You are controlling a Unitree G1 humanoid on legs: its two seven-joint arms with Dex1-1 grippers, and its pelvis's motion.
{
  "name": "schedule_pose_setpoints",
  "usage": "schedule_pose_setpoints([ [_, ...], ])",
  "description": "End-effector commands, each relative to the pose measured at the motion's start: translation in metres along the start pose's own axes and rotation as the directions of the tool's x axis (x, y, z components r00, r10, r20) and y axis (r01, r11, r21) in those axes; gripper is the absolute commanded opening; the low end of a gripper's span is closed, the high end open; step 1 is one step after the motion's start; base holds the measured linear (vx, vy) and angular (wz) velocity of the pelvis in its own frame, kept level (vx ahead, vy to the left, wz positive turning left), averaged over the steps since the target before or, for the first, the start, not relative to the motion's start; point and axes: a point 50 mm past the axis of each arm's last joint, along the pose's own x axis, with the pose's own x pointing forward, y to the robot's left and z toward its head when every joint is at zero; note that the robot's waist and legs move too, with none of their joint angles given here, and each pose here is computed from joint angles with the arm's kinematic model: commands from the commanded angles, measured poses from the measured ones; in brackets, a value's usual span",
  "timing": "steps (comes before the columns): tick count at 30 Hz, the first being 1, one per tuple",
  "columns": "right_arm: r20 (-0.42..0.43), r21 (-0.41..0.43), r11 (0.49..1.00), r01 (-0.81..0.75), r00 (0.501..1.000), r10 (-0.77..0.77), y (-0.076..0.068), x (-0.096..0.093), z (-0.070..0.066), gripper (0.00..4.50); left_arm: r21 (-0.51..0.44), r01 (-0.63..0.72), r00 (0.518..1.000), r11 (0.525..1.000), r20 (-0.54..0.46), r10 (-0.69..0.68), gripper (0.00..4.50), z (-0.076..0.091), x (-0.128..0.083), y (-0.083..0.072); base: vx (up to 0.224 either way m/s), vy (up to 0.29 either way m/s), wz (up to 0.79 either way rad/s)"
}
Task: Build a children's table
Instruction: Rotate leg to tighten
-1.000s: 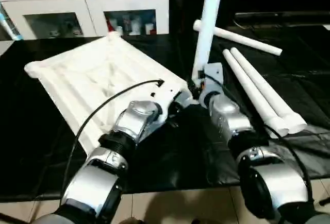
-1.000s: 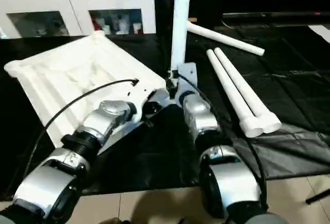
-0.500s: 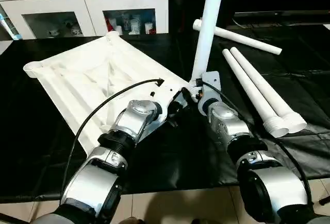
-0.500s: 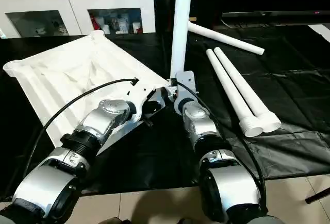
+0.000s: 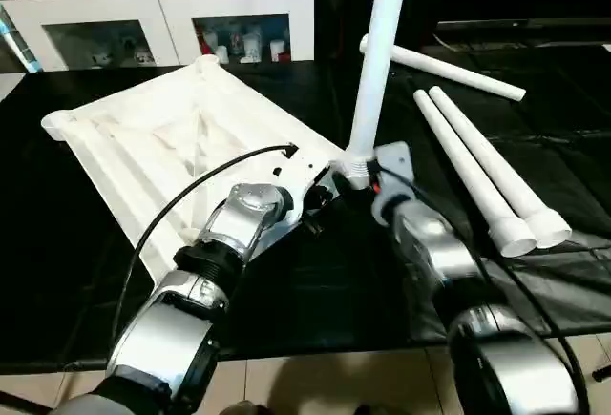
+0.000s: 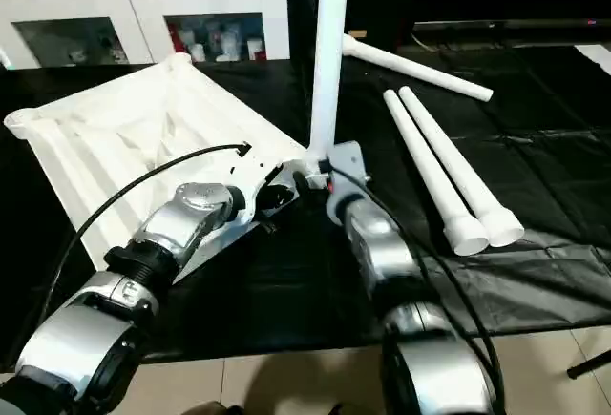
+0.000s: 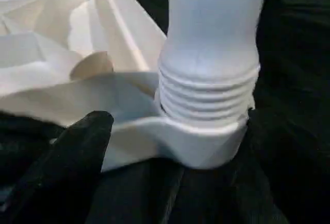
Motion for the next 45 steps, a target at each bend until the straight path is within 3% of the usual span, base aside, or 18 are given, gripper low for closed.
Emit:
schedule_pose_setpoints([
  [1, 0.013, -0.003, 1.000, -0.022, 1.000, 0.022, 0.001, -0.002, 0.005, 4.49, 0.090, -0.029, 0.996, 0.996, 0.087, 0.021, 0.00, 0.026, -0.007, 0.011, 0.000, 0.000, 0.00],
  [5, 0.045, -0.108, 0.994, -0.024, 0.999, 0.029, -0.012, -0.018, 0.011, 4.49, 0.129, 0.044, 0.994, 0.991, 0.097, -0.057, 0.00, 0.016, -0.013, 0.010, 0.000, 0.000, 0.00],
  [8, 0.076, -0.070, 0.992, -0.104, 0.991, 0.109, -0.018, -0.034, 0.018, 4.49, 0.151, 0.075, 0.992, 0.986, 0.084, -0.089, 0.00, 0.006, -0.019, 0.014, 0.000, 0.000, 0.00],
  [12, 0.083, -0.064, 0.990, -0.125, 0.988, 0.130, -0.018, -0.036, 0.020, 4.49, 0.155, 0.080, 0.992, 0.985, 0.083, -0.093, 0.00, 0.004, -0.020, 0.015, 0.000, 0.000, 0.00],
  [14, 0.097, -0.089, 0.960, -0.265, 0.957, 0.273, -0.021, -0.056, 0.029, 4.49, 0.187, 0.153, 0.982, 0.970, 0.078, -0.170, 0.00, -0.006, -0.030, 0.017, 0.000, 0.000, 0.00],
  [16, 0.089, -0.113, 0.951, -0.289, 0.950, 0.299, -0.027, -0.063, 0.031, 4.49, 0.199, 0.191, 0.975, 0.961, 0.077, -0.210, 0.00, -0.011, -0.035, 0.017, 0.000, 0.000, 0.00],
  [21, 0.071, -0.113, 0.949, -0.294, 0.950, 0.303, -0.036, -0.065, 0.034, 4.49, 0.171, 0.258, 0.958, 0.951, 0.080, -0.275, 0.00, -0.015, -0.042, 0.017, 0.000, 0.000, 0.00],
  [25, 0.036, -0.100, 0.916, -0.388, 0.919, 0.393, -0.037, -0.071, 0.036, 4.49, 0.205, 0.273, 0.951, 0.940, 0.092, -0.297, 0.00, -0.017, -0.046, 0.018, 0.000, 0.000, 0.00],
  [31, -0.067, -0.137, 0.844, -0.518, 0.855, 0.514, -0.034, -0.080, 0.035, 4.49, 0.237, 0.453, 0.876, 0.860, 0.060, -0.478, 0.00, -0.021, -0.058, 0.009, 0.000, 0.000, 0.00],
  [36, -0.111, -0.180, 0.811, -0.556, 0.831, 0.545, -0.033, -0.079, 0.034, 4.49, 0.280, 0.492, 0.853, 0.825, 0.035, -0.520, 0.00, -0.021, -0.062, 0.005, 0.000, 0.000, 0.00],
  [41, -0.170, -0.215, 0.747, -0.629, 0.777, 0.606, -0.026, -0.077, 0.033, 4.49, 0.322, 0.522, 0.833, 0.790, 0.004, -0.553, 0.00, -0.021, -0.065, 0.002, 0.000, 0.000, 0.00],
  [45, -0.177, -0.218, 0.751, -0.623, 0.782, 0.597, -0.026, -0.069, 0.033, 4.49, 0.346, 0.543, 0.816, 0.765, -0.004, -0.578, 0.00, -0.019, -0.067, 0.000, 0.000, 0.000, 0.00],
])
